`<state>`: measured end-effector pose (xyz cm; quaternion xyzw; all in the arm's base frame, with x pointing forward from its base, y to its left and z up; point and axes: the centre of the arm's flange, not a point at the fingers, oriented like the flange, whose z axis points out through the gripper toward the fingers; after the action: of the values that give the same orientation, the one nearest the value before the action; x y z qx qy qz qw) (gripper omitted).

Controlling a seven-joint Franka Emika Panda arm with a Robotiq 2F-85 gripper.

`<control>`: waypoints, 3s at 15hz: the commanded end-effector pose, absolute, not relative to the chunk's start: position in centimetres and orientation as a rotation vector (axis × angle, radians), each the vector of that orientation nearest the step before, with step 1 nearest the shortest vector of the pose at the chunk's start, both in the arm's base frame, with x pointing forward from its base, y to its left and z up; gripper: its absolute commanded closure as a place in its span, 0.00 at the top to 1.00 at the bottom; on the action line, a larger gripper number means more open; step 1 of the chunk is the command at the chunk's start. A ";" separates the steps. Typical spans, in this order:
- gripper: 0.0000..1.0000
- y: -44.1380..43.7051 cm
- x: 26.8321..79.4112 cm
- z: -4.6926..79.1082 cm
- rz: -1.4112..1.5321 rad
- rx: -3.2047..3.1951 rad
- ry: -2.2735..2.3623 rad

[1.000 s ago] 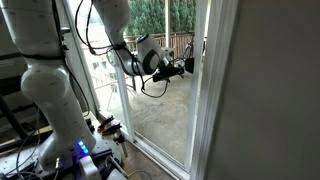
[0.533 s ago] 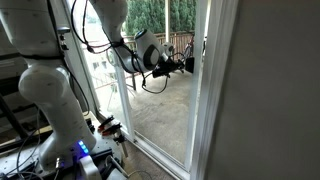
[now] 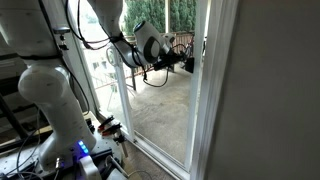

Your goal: Slide the door to the side to open it

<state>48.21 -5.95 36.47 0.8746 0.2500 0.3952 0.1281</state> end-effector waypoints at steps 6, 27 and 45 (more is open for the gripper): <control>1.00 -8.1 50.1 36.5 1.187 2.558 0.616; 1.00 -7.5 50.0 35.6 1.178 2.572 0.695; 1.00 -4.4 49.5 36.1 1.228 2.581 0.725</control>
<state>50.45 -5.24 36.52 0.8783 0.2273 0.4068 0.1067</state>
